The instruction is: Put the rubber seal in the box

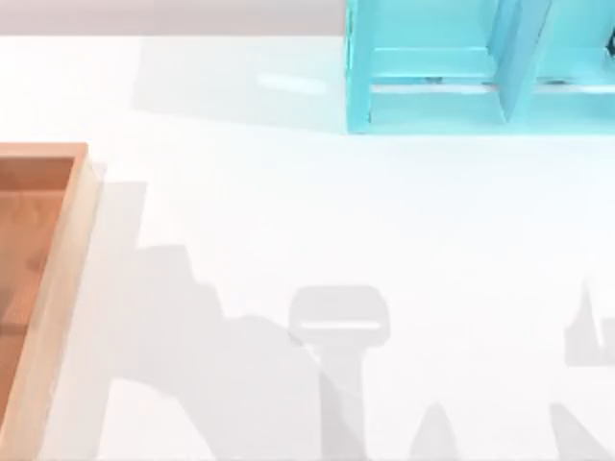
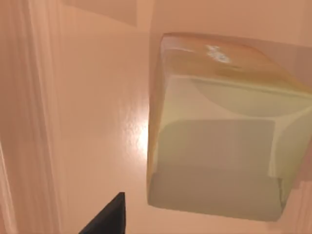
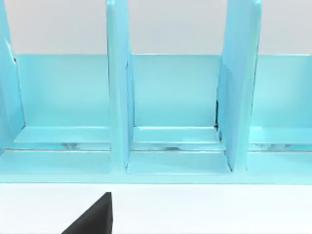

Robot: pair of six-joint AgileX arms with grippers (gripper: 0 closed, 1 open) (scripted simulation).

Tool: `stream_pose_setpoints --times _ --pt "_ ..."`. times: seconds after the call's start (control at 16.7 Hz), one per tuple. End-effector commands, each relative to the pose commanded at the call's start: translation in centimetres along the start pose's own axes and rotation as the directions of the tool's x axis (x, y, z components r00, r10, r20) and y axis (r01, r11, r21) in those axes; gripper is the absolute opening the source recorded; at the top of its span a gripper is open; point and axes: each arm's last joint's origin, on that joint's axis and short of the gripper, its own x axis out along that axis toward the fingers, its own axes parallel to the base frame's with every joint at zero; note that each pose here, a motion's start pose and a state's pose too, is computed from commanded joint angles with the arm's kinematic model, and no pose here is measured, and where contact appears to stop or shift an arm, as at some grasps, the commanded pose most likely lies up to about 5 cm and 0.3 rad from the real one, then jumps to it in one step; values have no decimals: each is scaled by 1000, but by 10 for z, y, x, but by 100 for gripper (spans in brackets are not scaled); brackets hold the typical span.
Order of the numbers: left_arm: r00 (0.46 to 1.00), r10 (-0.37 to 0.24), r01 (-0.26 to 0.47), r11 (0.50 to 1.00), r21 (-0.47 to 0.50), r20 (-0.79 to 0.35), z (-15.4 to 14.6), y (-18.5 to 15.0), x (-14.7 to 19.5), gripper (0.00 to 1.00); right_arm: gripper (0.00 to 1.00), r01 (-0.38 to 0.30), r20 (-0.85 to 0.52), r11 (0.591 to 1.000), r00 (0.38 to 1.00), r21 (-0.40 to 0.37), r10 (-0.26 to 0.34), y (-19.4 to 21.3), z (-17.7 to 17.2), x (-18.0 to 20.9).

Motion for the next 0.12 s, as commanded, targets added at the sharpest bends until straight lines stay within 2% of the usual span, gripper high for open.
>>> stream_pose_setpoints --times 0.12 --pt "1000 0 0 1000 0 0 0 0 0 100 100 0 0 1000 1000 0 0 0 0 0"
